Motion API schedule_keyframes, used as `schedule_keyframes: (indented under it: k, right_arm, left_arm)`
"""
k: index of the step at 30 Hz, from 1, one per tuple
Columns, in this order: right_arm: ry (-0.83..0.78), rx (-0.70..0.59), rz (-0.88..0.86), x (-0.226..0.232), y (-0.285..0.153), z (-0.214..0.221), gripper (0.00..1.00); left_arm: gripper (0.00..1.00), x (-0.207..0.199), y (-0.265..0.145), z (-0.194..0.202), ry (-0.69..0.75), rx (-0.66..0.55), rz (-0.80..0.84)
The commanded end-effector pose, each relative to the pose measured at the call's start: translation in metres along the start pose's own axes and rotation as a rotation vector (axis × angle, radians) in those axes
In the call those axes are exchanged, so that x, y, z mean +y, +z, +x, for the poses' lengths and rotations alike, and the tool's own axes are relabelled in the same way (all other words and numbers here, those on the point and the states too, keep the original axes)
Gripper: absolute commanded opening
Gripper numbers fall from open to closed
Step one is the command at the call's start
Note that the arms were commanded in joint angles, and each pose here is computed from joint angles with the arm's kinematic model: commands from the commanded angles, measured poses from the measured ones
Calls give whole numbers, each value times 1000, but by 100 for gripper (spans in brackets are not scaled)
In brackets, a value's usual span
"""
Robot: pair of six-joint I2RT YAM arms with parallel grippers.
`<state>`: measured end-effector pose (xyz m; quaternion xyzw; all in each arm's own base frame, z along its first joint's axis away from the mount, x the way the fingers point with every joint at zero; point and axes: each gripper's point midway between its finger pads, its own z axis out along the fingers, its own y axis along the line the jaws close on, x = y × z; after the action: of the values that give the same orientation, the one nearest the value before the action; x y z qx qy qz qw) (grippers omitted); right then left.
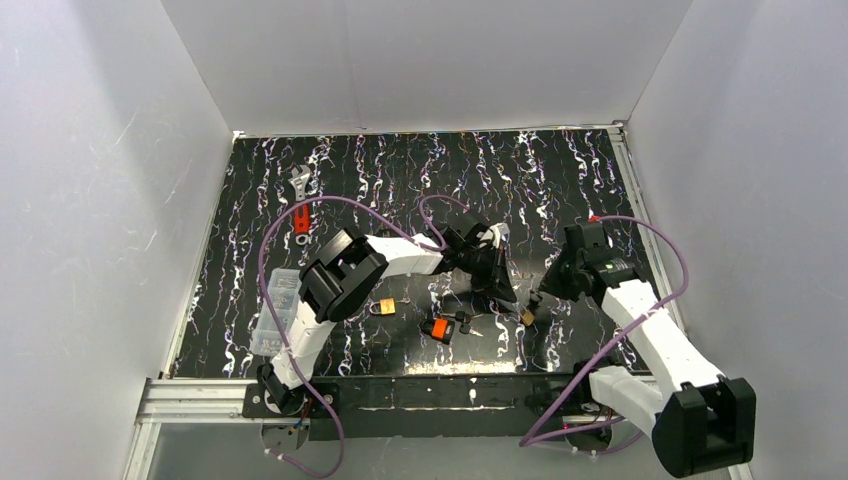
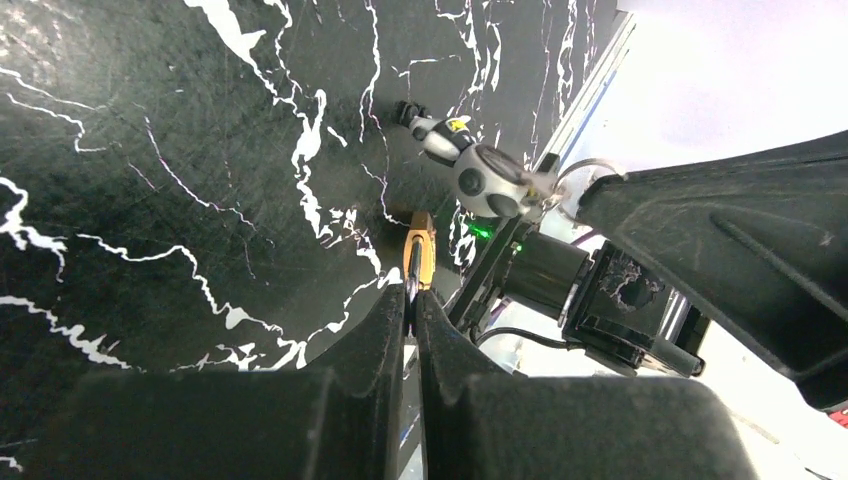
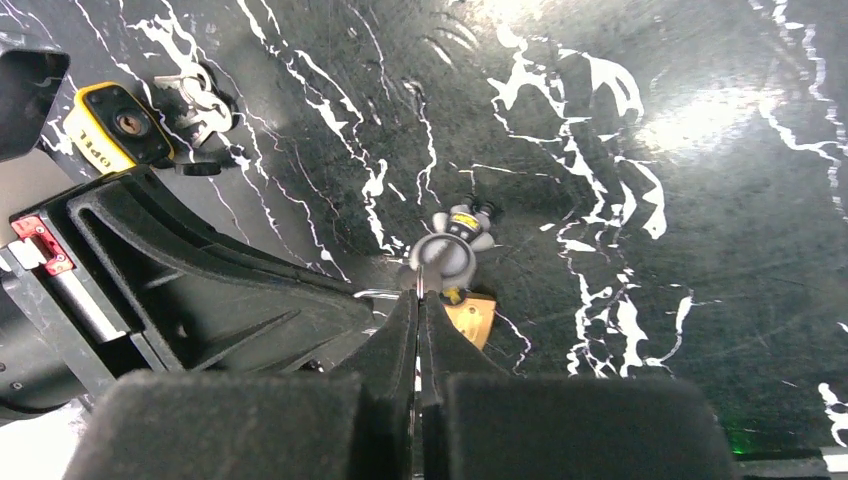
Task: Lock with the key
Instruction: Place the lock at the center of the board, then place the key at the center of the board.
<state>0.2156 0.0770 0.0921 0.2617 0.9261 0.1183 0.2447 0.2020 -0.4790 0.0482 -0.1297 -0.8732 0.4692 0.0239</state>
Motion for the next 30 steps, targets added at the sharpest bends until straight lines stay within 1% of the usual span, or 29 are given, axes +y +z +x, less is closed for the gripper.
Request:
schedule_keyframes:
  k: [1, 5, 8, 10, 11, 12, 15, 18, 21, 22, 24, 26, 29, 30]
  right_arm:
    - [4, 46, -53, 15, 12, 2, 1]
    - [15, 95, -68, 17, 22, 13, 1]
    - [26, 118, -95, 18, 26, 21, 1]
    - [31, 130, -99, 16, 28, 26, 1]
    - [33, 136, -103, 16, 29, 27, 1]
    - [34, 142, -103, 16, 30, 29, 1]
    - [35, 153, -114, 17, 33, 32, 1]
    - [30, 165, -132, 21, 34, 33, 1]
    - [23, 178, -160, 27, 32, 33, 2]
    - [21, 181, -173, 29, 31, 34, 8]
    - [21, 181, -193, 33, 28, 33, 24]
    - [19, 175, -213, 38, 23, 30, 37]
    - [14, 165, -242, 45, 12, 26, 51]
    - [10, 161, -249, 47, 9, 24, 53]
  left_arm:
    - [5, -15, -1, -4, 19, -2, 20]
    - [26, 4, -1, -7, 1, -21, -87]
    - [43, 10, -4, -9, -7, -36, -132]
    - [51, 10, -7, -11, -5, -44, -148]
    - [59, 10, -9, -11, -4, -49, -154]
    - [64, 9, -12, -12, 4, -55, -160]
    - [81, 6, -25, -13, 34, -82, -204]
    - [97, 5, -48, -12, 74, -119, -274]
    - [98, 5, -76, -10, 102, -167, -324]
    - [98, 4, -86, -9, 114, -186, -337]
    - [98, 5, -108, -5, 133, -217, -373]
    - [98, 2, -134, -3, 161, -261, -400]
    - [98, 0, -169, 1, 191, -317, -446]
    - [98, -1, -182, 1, 196, -341, -455]
